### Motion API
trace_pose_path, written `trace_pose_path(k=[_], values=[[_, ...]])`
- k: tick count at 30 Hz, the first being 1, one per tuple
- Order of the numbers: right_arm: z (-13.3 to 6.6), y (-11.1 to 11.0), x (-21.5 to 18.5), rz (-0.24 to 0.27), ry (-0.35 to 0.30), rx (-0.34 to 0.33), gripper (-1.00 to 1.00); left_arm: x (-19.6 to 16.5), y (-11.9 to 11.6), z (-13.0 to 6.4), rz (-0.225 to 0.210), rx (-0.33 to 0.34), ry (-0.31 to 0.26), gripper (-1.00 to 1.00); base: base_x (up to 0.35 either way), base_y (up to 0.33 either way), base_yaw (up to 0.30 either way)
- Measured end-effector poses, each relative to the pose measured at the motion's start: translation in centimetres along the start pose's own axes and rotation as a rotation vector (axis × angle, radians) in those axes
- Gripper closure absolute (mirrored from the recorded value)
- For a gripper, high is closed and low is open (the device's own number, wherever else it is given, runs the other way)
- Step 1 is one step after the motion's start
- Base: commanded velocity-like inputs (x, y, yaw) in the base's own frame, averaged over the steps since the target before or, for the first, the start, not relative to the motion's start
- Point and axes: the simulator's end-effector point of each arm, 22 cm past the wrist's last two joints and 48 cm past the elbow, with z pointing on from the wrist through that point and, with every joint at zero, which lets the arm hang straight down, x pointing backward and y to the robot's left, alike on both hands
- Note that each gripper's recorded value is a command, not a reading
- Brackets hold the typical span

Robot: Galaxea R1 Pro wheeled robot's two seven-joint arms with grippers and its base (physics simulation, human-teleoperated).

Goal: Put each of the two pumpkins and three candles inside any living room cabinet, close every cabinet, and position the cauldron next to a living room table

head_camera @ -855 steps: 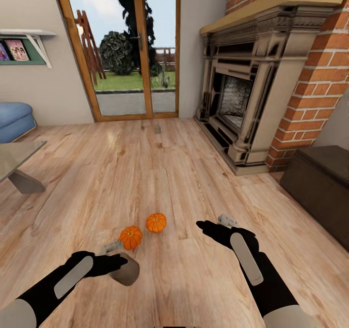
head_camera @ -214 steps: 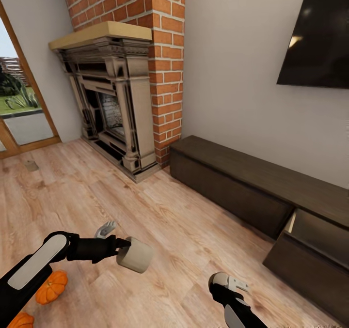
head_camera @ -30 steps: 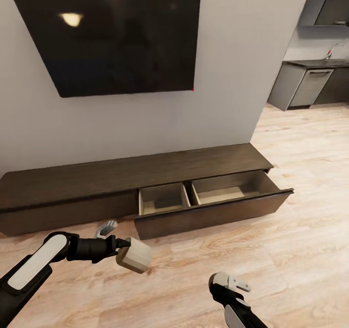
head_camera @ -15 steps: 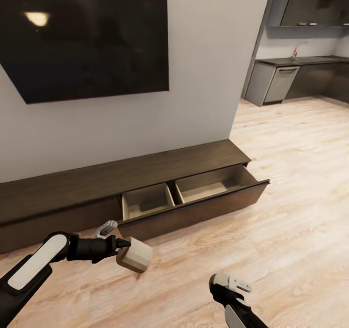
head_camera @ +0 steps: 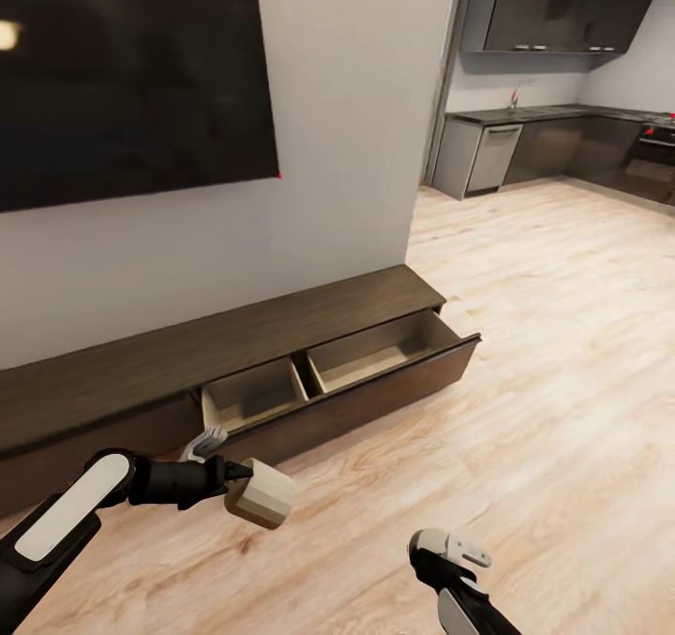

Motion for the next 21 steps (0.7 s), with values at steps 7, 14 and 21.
trace_pose_path(k=[7,14,21], values=[[0.02,-0.10,-0.23,0.006,-0.014,0.003,1.00,-0.01,0.00,-0.01,0.000,0.000,0.000,1.00,0.000,0.000,-0.259],[0.05,-0.27,-0.24,0.007,-0.016,0.005,1.00,0.01,0.00,0.00,0.000,0.000,0.000,1.00,0.000,0.000,-0.259],[0.05,-0.34,-0.29,0.009,-0.019,0.007,1.00,-0.03,0.03,0.00,0.001,-0.002,-0.001,1.00,0.000,0.000,-0.259]])
